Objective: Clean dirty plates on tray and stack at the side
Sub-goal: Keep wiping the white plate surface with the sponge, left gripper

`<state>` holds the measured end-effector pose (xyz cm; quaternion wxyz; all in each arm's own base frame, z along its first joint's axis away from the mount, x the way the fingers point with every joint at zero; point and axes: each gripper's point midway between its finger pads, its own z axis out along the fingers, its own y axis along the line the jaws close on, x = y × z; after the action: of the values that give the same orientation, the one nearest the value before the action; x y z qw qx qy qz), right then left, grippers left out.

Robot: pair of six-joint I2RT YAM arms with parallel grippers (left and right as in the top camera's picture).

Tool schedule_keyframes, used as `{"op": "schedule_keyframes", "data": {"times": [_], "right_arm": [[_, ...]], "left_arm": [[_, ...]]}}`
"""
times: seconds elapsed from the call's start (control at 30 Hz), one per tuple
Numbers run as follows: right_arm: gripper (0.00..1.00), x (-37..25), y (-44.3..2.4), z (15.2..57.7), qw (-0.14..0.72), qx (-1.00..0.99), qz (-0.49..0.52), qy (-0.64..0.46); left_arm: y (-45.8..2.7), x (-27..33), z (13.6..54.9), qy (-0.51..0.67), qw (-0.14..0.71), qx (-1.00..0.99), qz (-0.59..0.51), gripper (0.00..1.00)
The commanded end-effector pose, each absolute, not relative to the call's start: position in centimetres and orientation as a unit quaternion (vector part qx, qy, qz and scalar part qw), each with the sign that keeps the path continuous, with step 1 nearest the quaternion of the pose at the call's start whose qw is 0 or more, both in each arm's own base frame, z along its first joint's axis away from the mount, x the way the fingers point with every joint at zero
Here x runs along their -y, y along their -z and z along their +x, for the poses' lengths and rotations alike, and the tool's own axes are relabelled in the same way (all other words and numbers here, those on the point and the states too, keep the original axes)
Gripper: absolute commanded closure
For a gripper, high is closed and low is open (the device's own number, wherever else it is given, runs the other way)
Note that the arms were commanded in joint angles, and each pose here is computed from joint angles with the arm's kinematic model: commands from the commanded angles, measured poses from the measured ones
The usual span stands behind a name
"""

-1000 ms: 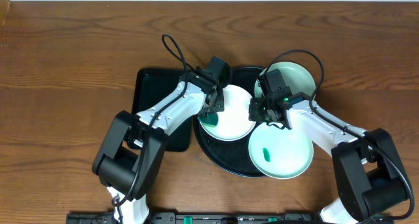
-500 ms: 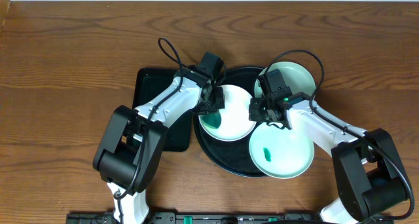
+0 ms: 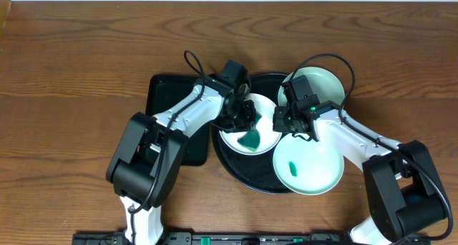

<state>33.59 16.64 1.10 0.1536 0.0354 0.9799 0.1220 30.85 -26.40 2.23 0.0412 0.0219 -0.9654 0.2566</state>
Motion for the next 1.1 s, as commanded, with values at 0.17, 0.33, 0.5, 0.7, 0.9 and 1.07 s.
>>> {"op": "schedule_keyframes", "data": {"times": [0.17, 0.33, 0.5, 0.7, 0.9, 1.07], "right_arm": [[0.99, -17.7, -1.1, 33.3, 0.149, -0.979, 0.02, -0.14], [0.99, -17.7, -1.1, 33.3, 0.149, -0.979, 0.02, -0.14], [0.99, -17.7, -1.1, 33.3, 0.149, -0.979, 0.02, -0.14], [0.99, -17.7, -1.1, 33.3, 0.149, -0.979, 0.02, -0.14], [0.99, -17.7, -1.1, 33.3, 0.15, -0.979, 0.02, -0.14], [0.99, -17.7, -1.1, 33.3, 0.15, -0.979, 0.02, -0.14]], "left_arm": [[-8.3, 23.8, 33.3, -0.201, -0.097, 0.975, 0.022, 0.92], [-10.1, 21.2, 34.7, -0.141, -0.164, 0.976, 0.036, 0.92], [-8.8, 20.9, 34.1, -0.128, -0.146, 0.98, 0.036, 0.92], [-5.7, 19.7, 33.7, -0.084, -0.125, 0.988, 0.041, 0.92], [-2.4, 19.1, 33.6, -0.051, -0.1, 0.993, 0.043, 0.92], [0.1, 19.2, 32.7, -0.04, -0.065, 0.996, 0.041, 0.92]]}}
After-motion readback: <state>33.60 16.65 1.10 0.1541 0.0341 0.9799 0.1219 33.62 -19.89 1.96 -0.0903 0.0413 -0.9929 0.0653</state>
